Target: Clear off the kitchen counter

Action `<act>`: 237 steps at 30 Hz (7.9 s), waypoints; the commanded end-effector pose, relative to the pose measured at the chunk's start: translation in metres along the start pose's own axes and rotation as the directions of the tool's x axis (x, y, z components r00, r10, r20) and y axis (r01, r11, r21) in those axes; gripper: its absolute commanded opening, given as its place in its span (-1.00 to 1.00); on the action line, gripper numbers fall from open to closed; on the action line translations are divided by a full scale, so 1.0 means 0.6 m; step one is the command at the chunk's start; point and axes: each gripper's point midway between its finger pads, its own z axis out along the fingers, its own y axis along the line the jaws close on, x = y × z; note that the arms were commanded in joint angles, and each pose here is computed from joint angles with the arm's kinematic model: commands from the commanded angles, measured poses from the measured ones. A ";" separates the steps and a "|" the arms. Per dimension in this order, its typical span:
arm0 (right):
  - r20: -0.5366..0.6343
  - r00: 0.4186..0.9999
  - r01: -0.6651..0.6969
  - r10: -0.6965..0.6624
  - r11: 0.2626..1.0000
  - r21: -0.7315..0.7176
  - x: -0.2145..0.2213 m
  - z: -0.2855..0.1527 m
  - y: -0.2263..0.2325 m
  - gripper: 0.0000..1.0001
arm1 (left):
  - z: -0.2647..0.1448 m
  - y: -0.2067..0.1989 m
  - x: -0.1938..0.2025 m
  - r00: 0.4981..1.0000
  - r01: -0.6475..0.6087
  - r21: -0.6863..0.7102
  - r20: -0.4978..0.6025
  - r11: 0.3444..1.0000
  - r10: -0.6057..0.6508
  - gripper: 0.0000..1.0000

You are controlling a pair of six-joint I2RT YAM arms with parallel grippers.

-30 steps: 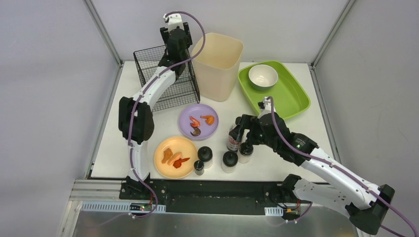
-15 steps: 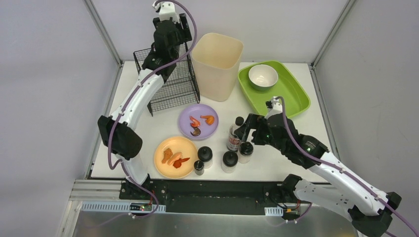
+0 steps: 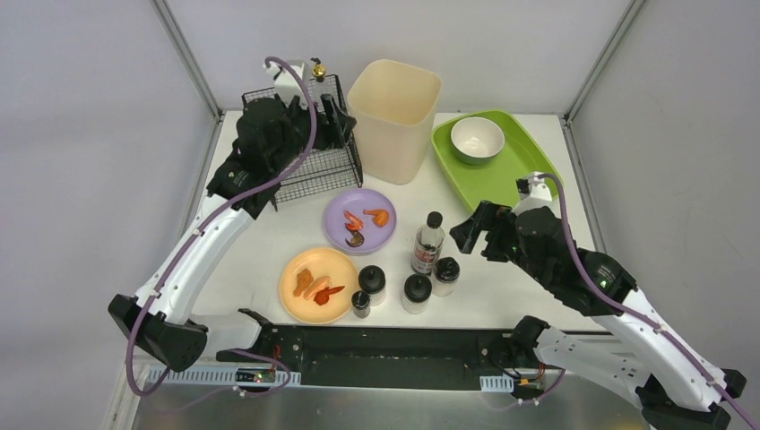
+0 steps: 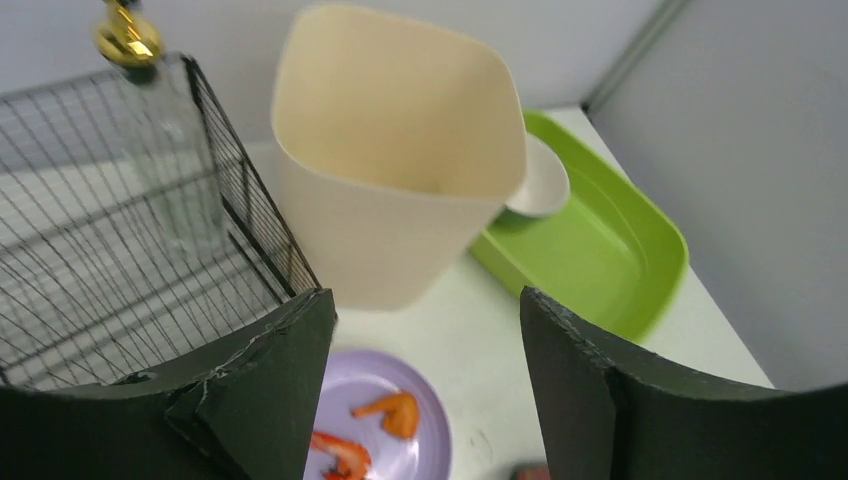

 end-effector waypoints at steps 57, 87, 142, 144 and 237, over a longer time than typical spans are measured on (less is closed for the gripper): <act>0.084 0.996 0.021 -0.038 0.981 0.192 -0.023 -0.038 -0.078 0.99 | -0.076 -0.341 0.394 0.975 -0.217 0.548 0.075 0.807 0.211 0.76; 0.070 0.997 0.021 -0.036 0.979 0.202 -0.006 -0.019 -0.084 0.99 | -0.055 -0.347 0.364 0.965 -0.264 0.501 0.137 0.825 0.225 -1.00; 0.018 0.997 0.072 -0.074 0.995 0.063 0.006 0.034 -0.019 0.98 | 0.037 0.032 -0.257 0.805 -0.271 -0.375 0.417 0.887 0.422 -1.00; 0.013 0.997 0.077 -0.077 0.996 0.054 0.007 0.034 -0.015 0.98 | 0.043 0.053 -0.270 0.804 -0.253 -0.404 0.418 0.879 0.423 -1.00; 0.006 0.996 0.089 -0.089 0.995 -0.043 0.034 0.047 -0.003 0.98 | 0.216 0.414 0.027 0.950 -0.109 -0.693 0.139 0.712 0.280 -0.45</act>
